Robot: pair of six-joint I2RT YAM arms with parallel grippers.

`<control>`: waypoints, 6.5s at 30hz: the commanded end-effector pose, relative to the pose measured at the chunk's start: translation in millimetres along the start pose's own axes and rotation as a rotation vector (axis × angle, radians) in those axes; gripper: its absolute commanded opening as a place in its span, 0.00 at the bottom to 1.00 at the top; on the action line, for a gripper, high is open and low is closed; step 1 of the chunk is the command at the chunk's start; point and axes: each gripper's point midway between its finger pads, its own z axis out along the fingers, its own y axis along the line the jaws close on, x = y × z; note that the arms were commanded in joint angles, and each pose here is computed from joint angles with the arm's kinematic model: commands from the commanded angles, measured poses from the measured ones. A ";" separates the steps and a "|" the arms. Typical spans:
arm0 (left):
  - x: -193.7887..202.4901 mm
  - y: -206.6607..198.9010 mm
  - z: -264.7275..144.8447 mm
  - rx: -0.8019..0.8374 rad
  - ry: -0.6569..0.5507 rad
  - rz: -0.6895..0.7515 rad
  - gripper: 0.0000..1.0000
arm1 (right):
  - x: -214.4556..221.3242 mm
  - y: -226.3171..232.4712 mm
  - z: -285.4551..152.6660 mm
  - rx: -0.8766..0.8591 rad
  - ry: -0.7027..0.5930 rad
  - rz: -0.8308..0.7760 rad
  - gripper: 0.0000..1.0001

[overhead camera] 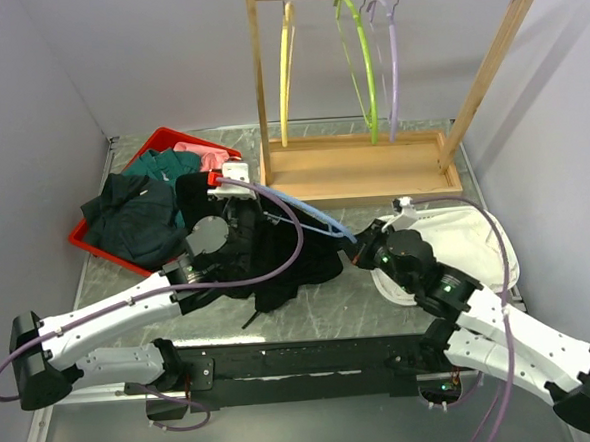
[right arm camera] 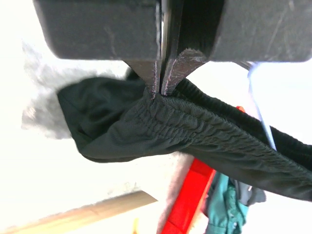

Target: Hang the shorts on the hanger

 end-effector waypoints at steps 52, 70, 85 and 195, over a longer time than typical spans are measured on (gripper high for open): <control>15.5 38.6 12.0 -0.249 -0.007 -0.251 0.01 | -53.5 106.5 -25.9 -0.039 0.237 0.006 0.00; -9.7 -18.7 8.0 0.033 0.111 -0.260 0.01 | -106.7 174.3 -15.3 -0.134 0.168 -0.042 0.00; -4.6 -46.1 -11.3 0.273 0.250 -0.282 0.01 | -96.1 132.5 -39.6 -0.064 0.204 -0.269 0.18; -25.4 6.0 -47.4 0.392 0.286 -0.300 0.75 | -276.1 -32.6 -77.8 0.234 -0.524 -0.127 0.00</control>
